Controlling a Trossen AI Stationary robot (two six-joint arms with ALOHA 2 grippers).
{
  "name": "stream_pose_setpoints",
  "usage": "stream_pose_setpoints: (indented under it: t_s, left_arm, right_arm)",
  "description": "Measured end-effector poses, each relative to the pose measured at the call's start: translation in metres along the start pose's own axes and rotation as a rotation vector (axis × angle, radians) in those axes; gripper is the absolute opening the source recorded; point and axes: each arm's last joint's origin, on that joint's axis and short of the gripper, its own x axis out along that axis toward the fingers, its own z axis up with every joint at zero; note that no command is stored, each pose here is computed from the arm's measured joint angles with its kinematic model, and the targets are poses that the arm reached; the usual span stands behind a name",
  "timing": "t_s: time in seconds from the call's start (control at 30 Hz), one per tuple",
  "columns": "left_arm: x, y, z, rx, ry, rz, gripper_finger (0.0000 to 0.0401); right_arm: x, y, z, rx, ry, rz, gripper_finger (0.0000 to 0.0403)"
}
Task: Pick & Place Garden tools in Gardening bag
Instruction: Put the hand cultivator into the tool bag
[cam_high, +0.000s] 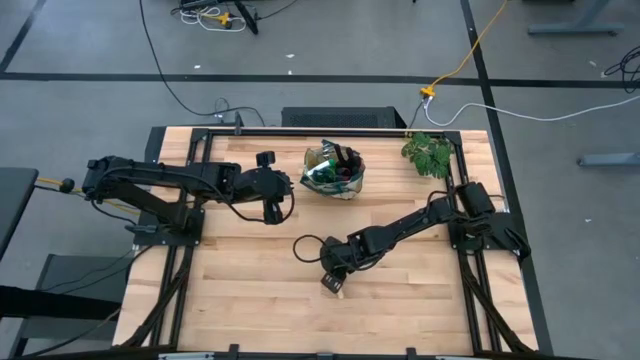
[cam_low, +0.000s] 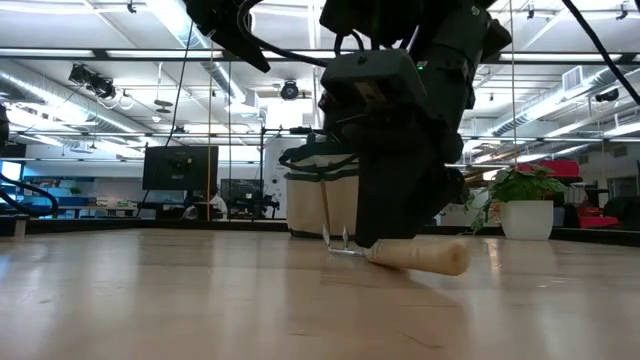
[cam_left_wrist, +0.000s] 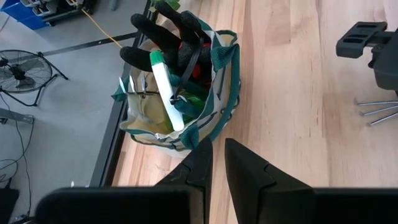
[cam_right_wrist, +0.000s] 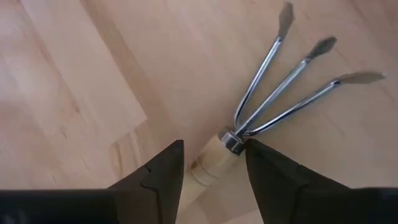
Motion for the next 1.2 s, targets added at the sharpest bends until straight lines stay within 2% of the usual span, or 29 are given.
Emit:
stream_pose_setpoints:
  t_s: [0.6, 0.77, 1.0, 1.2]
  left_arm:
    - [0.0000, -0.0001, -0.0001, 0.000, 0.001, 0.000, 0.0048]
    - [0.0000, -0.0001, -0.0001, 0.000, 0.001, 0.000, 0.0048]
    - [0.0000, -0.0001, -0.0001, 0.000, 0.001, 0.000, 0.0048]
    - [0.0000, 0.0000, -0.0001, 0.000, 0.001, 0.000, 0.0048]
  right_arm:
    - [0.0012, -0.0020, -0.0015, 0.002, 0.002, -0.034, 0.0141]
    - [0.0012, -0.0044, -0.0026, 0.009, -0.002, -0.070, 0.0111]
    - [0.0009, -0.0044, -0.0025, -0.004, 0.000, -0.071, 0.0038]
    - [-0.0012, -0.0035, -0.0020, -0.049, 0.001, -0.058, 0.0032]
